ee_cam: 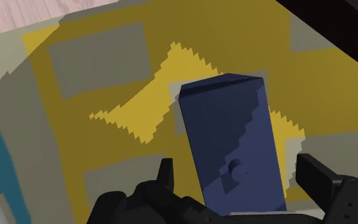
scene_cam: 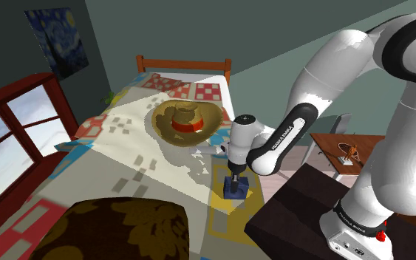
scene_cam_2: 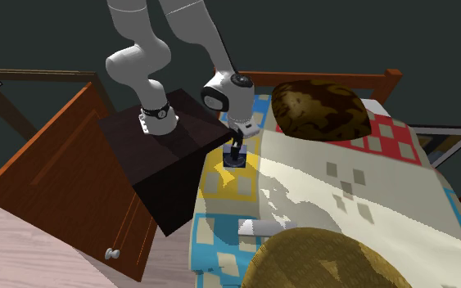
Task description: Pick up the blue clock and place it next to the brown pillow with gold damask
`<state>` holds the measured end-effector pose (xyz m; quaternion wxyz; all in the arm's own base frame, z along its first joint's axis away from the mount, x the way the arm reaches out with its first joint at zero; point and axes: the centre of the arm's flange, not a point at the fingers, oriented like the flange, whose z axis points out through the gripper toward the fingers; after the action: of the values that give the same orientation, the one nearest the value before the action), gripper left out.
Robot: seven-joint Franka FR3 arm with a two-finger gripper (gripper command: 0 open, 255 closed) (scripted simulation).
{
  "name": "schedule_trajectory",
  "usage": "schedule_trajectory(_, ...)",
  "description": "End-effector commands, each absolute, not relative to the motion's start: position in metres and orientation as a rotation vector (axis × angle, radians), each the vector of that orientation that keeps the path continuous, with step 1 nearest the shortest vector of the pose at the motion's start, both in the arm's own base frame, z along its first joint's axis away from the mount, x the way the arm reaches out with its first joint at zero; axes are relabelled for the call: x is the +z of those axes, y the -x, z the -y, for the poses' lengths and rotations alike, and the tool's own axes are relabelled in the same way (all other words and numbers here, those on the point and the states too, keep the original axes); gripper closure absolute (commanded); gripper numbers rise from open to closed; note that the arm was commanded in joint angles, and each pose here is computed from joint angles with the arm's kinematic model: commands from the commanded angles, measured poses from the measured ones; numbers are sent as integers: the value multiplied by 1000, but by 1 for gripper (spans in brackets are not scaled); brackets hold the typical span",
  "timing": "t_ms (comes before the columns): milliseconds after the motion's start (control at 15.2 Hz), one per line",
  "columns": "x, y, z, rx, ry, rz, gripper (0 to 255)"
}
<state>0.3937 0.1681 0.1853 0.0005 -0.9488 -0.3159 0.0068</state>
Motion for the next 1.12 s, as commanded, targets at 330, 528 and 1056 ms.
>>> schedule_trajectory(330, 177, -394, -168, 20, 2979, 993, 0)
schedule_trajectory(528, 177, -394, -168, 21, 2979, 993, 255)
schedule_trajectory(1056, 177, -394, -168, 21, 2979, 993, 255)
